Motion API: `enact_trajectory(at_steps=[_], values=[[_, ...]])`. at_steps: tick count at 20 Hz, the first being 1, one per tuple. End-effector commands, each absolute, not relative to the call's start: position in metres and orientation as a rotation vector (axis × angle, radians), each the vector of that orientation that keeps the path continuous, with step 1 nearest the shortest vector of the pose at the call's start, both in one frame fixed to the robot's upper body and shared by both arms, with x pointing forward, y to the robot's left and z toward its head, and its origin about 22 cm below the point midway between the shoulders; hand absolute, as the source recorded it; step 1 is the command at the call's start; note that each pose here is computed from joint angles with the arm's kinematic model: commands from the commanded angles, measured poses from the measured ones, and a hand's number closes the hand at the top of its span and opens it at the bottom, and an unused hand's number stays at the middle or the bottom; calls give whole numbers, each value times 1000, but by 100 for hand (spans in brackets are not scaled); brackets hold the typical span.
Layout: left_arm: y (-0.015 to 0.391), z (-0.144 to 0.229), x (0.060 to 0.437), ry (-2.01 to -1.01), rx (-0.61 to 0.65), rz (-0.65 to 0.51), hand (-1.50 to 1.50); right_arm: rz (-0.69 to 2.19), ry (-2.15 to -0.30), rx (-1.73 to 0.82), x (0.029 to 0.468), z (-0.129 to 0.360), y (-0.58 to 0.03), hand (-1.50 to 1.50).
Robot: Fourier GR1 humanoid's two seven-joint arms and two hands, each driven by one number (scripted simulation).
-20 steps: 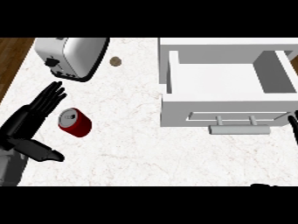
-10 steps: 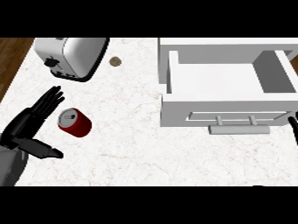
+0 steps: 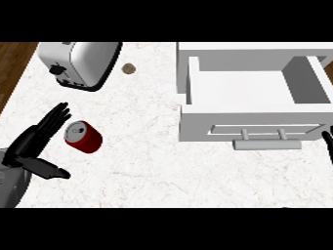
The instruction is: Pick up the can, place it into the drawer and close the drawer
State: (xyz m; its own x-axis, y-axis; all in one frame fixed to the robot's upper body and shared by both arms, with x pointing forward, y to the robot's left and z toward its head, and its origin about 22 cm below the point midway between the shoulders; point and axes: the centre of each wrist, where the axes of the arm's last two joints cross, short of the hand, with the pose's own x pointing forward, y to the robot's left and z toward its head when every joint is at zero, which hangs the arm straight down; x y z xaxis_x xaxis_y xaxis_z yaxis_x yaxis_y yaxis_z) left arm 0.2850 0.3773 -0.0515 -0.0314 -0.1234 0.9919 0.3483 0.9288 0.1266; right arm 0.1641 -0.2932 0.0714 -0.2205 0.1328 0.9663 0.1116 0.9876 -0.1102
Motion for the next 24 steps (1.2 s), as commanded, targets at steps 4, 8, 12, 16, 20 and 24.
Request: enact_trajectory(at_steps=[4, 8, 12, 16, 20, 24], values=[[379, -77, 283, -1547, -183, -362, -150, 22, -1777, -176, 163, 73, -319, -150], [390, -74, 295, -1521, -186, -340, -150, 5, -1806, -164, 158, 85, -299, -150], [375, -89, 290, -1520, -195, -353, -150, 14, -1810, -166, 165, 96, -304, -150], [386, -83, 293, -1538, -179, -343, -150, 26, -1808, -165, 163, 90, -296, -150], [364, -86, 307, -1531, -169, -336, -150, 36, -1812, -154, 169, 87, -283, -150], [364, -97, 293, -1515, -203, -330, -150, 15, -1812, -174, 146, 94, -295, -150]])
